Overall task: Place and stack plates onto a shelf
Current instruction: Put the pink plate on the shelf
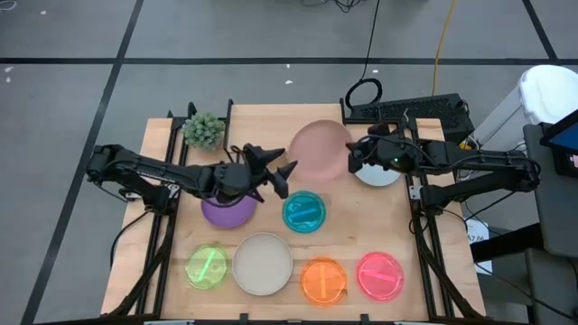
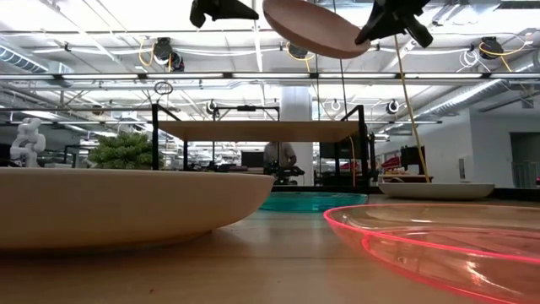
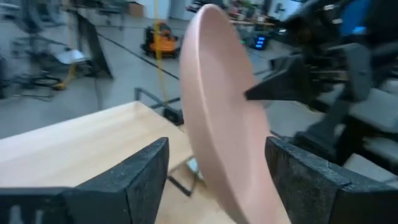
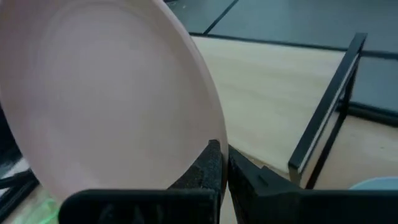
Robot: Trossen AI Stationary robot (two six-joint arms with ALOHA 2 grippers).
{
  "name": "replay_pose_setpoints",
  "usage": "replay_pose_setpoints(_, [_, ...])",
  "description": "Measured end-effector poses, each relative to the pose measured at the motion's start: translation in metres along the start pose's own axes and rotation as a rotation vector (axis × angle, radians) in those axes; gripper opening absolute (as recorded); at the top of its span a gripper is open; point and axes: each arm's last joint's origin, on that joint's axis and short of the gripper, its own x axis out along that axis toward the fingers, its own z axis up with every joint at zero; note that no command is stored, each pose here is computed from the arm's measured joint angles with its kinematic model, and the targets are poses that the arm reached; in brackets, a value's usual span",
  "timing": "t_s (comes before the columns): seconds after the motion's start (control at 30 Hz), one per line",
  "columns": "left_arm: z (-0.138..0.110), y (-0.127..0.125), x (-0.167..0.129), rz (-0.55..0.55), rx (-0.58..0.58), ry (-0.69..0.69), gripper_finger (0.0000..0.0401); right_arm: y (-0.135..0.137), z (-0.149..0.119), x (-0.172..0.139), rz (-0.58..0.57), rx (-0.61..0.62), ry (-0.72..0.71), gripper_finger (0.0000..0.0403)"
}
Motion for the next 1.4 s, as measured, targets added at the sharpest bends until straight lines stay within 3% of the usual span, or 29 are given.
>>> replay_pose_setpoints(0.33, [0.002, 0.007, 0.005, 0.053, -0.016, -0.015, 0.0147, 0.004, 0.007, 0.0, 0.003, -0.013, -0.092, 0.0])
replay_pose_setpoints(0.93, [0.007, 0.02, 0.016, 0.108, -0.094, -0.034, 0.002, 0.004, 0.009, -0.001, -0.022, -0.041, -0.133, 0.0006])
replay_pose_setpoints(1.07, [0.009, 0.025, 0.02, 0.121, -0.143, -0.039, 0.002, 0.004, 0.009, 0.0, -0.024, -0.045, -0.132, 0.0003])
replay_pose_setpoints(1.3, [0.005, 0.028, 0.03, 0.085, -0.214, -0.018, 0.0076, 0.005, 0.008, 0.001, -0.023, -0.056, -0.129, 0.0001])
replay_pose_setpoints(1.4, [0.002, 0.028, 0.032, 0.099, -0.235, -0.015, 0.0071, 0.005, 0.008, 0.001, -0.024, -0.071, -0.127, 0.0001])
